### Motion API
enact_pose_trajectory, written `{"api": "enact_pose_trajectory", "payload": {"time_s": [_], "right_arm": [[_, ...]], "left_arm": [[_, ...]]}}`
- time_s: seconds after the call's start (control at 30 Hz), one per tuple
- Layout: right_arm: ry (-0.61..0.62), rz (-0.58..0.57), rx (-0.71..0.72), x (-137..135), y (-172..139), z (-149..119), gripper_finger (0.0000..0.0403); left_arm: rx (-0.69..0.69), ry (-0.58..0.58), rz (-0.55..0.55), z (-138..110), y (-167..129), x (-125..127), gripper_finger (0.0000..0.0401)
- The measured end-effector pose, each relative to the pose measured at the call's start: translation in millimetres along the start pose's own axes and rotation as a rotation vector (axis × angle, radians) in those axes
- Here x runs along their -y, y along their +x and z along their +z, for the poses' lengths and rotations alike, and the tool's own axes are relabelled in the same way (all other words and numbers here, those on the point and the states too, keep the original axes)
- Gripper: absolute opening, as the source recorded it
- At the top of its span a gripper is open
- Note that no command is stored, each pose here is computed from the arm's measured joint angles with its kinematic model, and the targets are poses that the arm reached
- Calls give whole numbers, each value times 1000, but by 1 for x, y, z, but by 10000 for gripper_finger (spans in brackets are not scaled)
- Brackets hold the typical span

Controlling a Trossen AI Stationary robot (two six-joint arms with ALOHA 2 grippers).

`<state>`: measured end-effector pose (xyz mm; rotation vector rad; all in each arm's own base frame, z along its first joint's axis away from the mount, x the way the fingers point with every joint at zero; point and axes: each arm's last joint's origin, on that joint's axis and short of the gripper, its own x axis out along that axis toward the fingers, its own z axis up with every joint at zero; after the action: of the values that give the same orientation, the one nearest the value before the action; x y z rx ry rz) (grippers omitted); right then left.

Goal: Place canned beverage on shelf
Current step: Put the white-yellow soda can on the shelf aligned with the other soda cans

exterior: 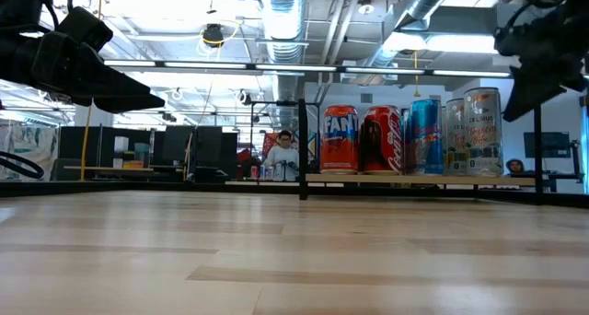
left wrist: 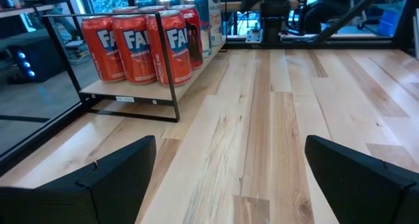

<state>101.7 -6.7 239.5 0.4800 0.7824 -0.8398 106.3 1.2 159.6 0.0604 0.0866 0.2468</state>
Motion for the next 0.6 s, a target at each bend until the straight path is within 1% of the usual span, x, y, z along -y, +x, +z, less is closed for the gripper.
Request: {"api": "enact_pose_trajectory", "payload": {"time_s": [0.1, 0.27, 0.4, 0.53, 0.6], "right_arm": [[15, -81, 2, 4, 3, 1, 32], [-7, -117, 13, 5, 7, 5, 15], [12, -148, 23, 8, 10, 10, 16], [25, -161, 38, 9, 12, 14, 29], [40, -169, 44, 11, 13, 16, 26]], "left_arm": [[0, -2, 0, 0, 0, 0, 377], [0, -4, 0, 0, 0, 0, 377], [-1, 2, 0, 0, 0, 0, 377], [0, -3, 0, 0, 0, 0, 377], [-1, 1, 0, 0, 0, 0, 377]]}}
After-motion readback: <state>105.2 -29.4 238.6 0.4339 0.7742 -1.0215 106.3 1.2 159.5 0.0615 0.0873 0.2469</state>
